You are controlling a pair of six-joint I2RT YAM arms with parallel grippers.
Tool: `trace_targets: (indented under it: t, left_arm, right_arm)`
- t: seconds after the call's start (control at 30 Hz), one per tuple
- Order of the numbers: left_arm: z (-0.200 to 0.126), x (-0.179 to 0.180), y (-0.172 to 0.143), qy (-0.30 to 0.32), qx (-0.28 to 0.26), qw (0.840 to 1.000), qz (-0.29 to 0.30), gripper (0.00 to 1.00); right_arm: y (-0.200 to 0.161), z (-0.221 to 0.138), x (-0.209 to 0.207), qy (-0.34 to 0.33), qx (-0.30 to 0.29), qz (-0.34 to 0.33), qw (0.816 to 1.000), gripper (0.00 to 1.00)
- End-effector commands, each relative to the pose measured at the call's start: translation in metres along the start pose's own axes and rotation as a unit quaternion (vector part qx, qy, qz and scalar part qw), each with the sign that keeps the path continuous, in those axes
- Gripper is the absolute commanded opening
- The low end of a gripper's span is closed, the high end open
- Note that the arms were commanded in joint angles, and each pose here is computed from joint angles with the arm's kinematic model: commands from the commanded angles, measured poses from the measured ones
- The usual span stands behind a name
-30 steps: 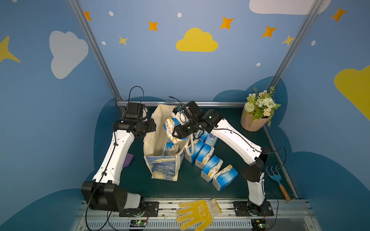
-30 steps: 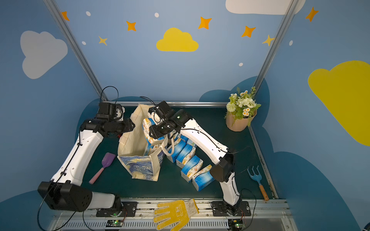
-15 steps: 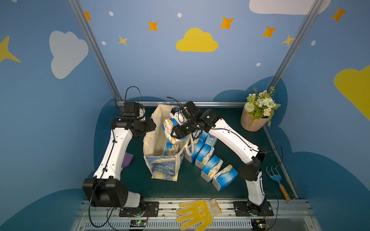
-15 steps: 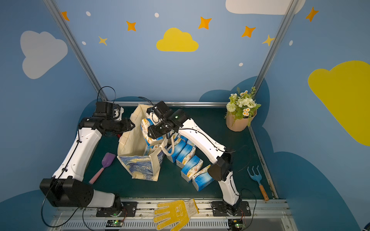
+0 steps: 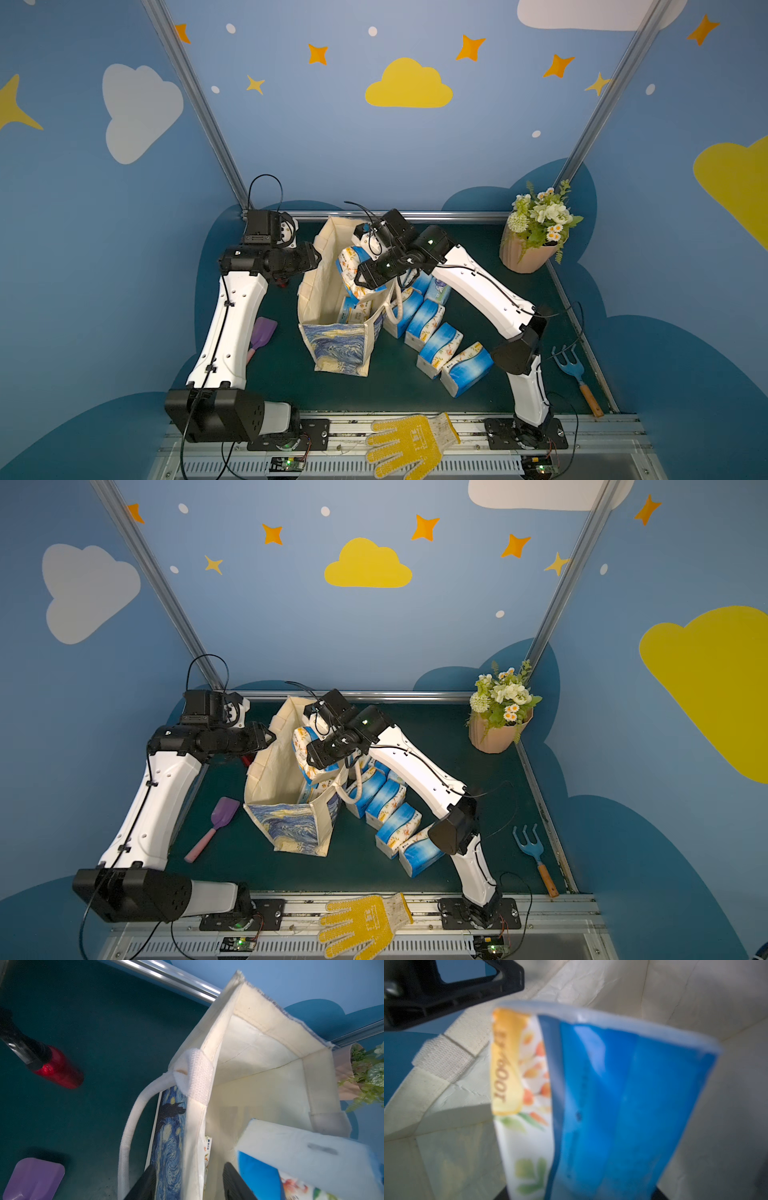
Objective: Put tissues into the canvas bag
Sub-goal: Place the pack of facial tissues in the canvas bag.
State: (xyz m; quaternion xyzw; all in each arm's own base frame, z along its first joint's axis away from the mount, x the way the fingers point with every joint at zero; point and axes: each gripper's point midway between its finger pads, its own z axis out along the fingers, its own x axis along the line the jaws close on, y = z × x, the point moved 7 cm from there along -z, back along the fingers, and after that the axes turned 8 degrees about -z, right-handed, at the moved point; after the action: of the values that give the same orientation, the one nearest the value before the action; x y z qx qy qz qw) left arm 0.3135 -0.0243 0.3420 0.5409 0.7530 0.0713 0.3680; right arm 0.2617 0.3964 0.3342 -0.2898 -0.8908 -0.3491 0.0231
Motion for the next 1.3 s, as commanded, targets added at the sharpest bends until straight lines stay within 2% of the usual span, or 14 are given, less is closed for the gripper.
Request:
trace_targets:
  t: [0.0,0.1,0.2,0.3,0.47,0.53,0.57,0.67,0.7,0.8,0.9,0.97,1.2,1.27]
  left_arm:
    - [-0.001,-0.002,-0.003,-0.006,0.025,1.0,0.006,0.04]
    - [0.005,-0.002,-0.005,-0.014,0.047,0.999,0.009,0.04]
    - [0.003,-0.005,-0.005,-0.032,0.038,0.999,0.019,0.04]
    - [-0.01,-0.01,0.002,-0.037,0.003,0.999,0.03,0.04]
    - [-0.041,-0.019,0.017,-0.051,-0.092,0.994,0.035,0.04]
    - [-0.052,-0.019,0.021,-0.05,-0.12,0.991,0.028,0.25]
    - [-0.055,-0.019,0.022,-0.049,-0.129,0.99,0.025,0.3]
    - [-0.06,-0.02,0.023,-0.055,-0.14,0.988,0.028,0.3]
    - [-0.061,-0.02,0.023,-0.056,-0.141,0.988,0.025,0.3]
    - [-0.06,-0.02,0.025,-0.063,-0.142,0.988,0.014,0.13]
    - [-0.056,-0.017,0.028,-0.072,-0.133,0.988,-0.004,0.14]
    - [-0.052,-0.017,0.03,-0.085,-0.124,0.989,-0.012,0.04]
    - [-0.044,-0.019,0.029,-0.113,-0.104,0.988,-0.015,0.04]
    - [-0.046,-0.018,0.036,-0.136,-0.112,0.984,-0.04,0.04]
  right_arm:
    - [0.003,-0.006,0.006,0.004,-0.005,-0.014,1.0,0.52]
    - [0.003,-0.007,0.008,0.004,-0.006,-0.016,1.0,0.52]
    - [0.003,-0.006,0.009,0.003,-0.005,-0.018,1.0,0.53]
    - [0.002,-0.007,0.009,0.0,-0.004,-0.02,1.0,0.53]
    - [0.004,-0.01,0.009,0.0,-0.012,-0.025,1.0,0.58]
    - [0.004,-0.008,0.011,0.005,-0.011,-0.025,1.0,0.6]
    - [0.004,-0.007,0.011,0.007,-0.01,-0.024,1.0,0.6]
    - [0.002,-0.003,0.012,0.015,-0.002,-0.019,1.0,0.63]
    - [0.001,-0.001,0.014,0.02,0.002,-0.018,1.0,0.64]
    - [-0.007,0.006,0.02,0.026,0.027,-0.025,0.999,0.72]
    - [-0.014,0.012,0.023,0.021,0.052,-0.034,0.998,0.76]
    - [-0.015,0.014,0.024,0.017,0.058,-0.037,0.998,0.76]
    - [-0.005,-0.001,0.029,0.019,0.022,-0.05,0.998,0.76]
    - [-0.002,-0.012,0.029,0.013,0.007,-0.057,0.998,0.76]
